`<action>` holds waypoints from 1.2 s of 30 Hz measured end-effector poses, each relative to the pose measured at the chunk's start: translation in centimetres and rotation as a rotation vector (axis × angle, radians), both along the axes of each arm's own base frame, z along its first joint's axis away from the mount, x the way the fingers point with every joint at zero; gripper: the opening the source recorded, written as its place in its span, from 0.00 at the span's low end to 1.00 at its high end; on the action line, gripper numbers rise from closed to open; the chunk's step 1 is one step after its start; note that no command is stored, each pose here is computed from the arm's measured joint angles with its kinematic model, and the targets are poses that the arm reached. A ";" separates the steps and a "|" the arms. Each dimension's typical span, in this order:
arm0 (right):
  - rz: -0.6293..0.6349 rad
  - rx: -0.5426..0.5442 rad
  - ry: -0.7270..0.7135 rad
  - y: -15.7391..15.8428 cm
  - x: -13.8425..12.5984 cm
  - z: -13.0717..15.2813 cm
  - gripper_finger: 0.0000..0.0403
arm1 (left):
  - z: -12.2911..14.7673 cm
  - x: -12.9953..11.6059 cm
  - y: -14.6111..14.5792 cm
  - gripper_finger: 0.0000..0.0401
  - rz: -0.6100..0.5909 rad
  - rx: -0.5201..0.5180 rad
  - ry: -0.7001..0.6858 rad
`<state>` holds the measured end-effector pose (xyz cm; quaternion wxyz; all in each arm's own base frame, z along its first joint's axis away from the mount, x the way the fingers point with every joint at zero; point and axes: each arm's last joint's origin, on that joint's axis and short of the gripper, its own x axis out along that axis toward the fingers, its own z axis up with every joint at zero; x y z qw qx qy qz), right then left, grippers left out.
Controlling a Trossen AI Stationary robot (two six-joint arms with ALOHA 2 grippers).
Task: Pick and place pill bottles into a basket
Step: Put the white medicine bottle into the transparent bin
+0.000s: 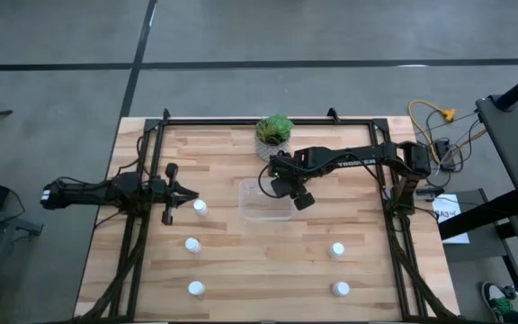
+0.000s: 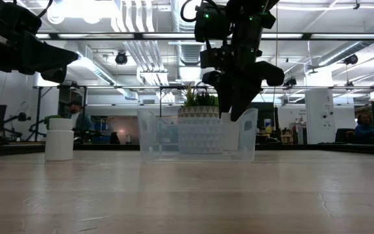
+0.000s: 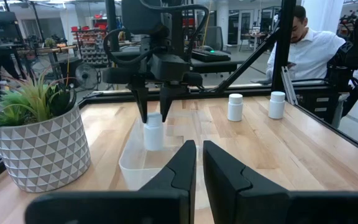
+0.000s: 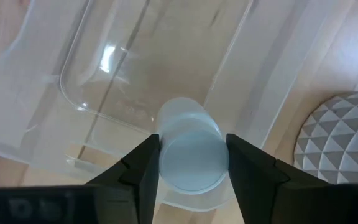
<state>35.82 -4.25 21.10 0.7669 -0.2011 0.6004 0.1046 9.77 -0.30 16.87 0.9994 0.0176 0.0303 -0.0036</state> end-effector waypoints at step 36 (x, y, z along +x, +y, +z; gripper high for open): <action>-0.022 0.005 -0.008 0.0 0.1 0.0 0.44 | 0.0 0.0 0.0 0.03 0.000 0.000 0.000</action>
